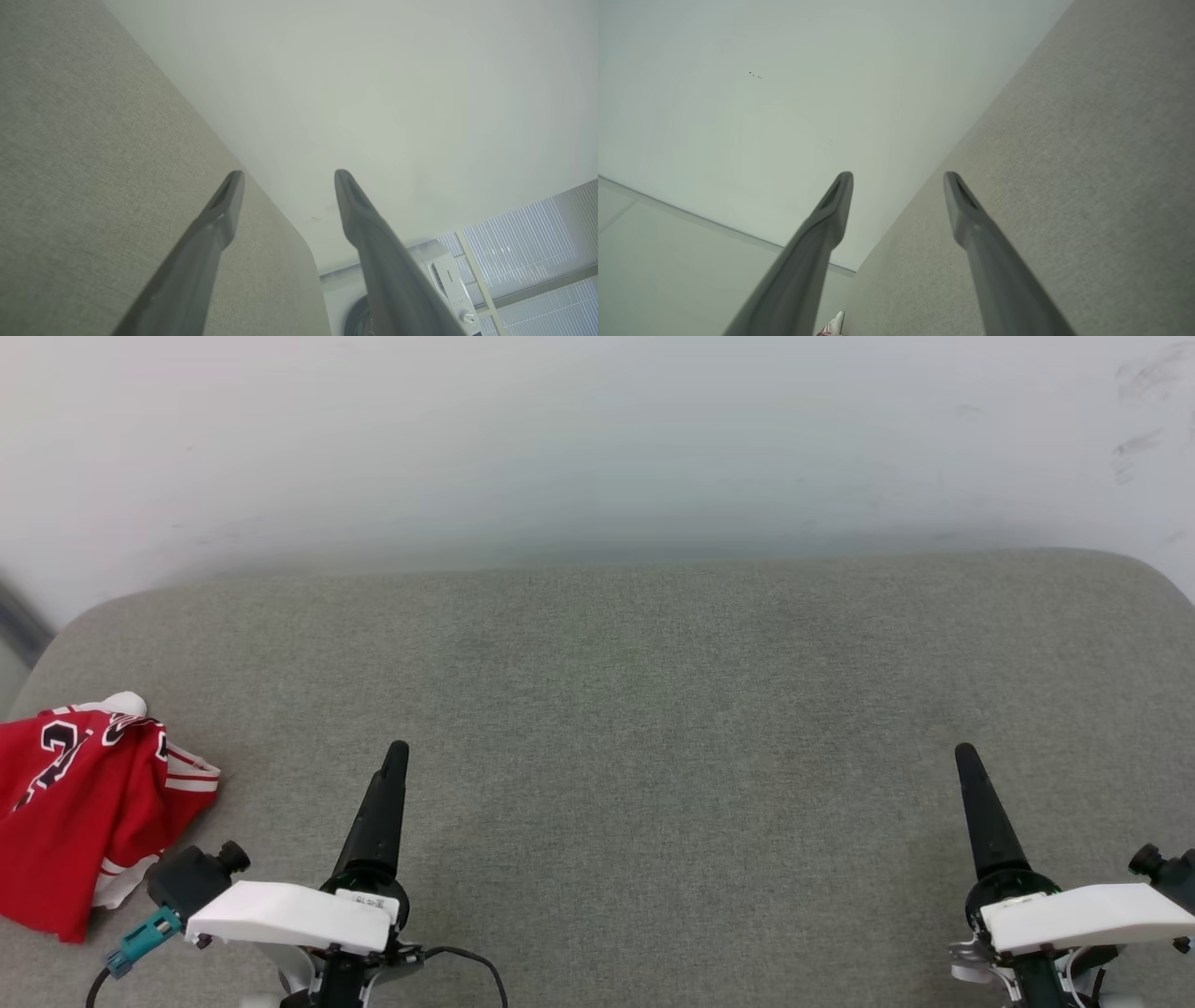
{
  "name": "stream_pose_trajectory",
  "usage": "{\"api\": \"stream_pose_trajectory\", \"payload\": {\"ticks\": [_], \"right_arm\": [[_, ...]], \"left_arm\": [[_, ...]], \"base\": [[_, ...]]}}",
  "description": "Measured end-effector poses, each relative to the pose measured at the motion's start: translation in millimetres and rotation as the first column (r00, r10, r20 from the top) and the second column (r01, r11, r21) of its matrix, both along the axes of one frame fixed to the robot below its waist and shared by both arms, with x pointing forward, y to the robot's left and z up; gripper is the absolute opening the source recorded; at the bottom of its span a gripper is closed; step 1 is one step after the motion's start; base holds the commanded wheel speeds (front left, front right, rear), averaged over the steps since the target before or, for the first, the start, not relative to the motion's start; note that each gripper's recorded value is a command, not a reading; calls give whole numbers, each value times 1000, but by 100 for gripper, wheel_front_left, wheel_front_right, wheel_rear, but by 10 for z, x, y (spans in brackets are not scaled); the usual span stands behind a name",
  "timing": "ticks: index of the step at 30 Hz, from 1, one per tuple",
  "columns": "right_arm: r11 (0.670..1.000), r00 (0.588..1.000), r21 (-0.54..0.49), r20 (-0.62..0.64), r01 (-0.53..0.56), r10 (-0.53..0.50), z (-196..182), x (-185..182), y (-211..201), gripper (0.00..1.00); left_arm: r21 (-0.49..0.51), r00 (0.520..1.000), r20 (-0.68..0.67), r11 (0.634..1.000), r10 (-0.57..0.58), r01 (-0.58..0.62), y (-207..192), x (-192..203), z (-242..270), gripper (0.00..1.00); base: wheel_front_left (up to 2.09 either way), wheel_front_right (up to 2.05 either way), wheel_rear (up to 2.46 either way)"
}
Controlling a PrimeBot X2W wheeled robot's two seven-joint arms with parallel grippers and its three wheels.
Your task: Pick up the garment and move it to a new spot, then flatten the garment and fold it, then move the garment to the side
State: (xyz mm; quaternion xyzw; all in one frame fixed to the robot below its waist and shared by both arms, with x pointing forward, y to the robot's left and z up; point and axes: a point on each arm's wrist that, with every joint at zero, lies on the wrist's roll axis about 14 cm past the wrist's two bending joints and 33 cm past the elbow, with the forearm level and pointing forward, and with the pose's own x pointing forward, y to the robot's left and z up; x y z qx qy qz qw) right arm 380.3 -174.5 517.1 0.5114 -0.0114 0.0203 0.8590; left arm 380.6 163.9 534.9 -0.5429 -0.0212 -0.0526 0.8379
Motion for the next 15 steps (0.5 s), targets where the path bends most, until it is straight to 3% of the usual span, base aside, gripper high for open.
{"api": "stream_pose_trajectory", "payload": {"ticks": [6, 15], "right_arm": [[986, 999, -166, 25, -18, 22, 55, 0, 67, 100], [930, 997, -364, 43, -41, 60, 83, -7, 153, 100]], "left_arm": [[151, 1000, 22, 989, -11, 7, -56, -12, 24, 100], [313, 998, 55, 950, -36, 17, -119, -30, 62, 100]], "base": [[0, 0, 0], [0, 0, 0]]}}
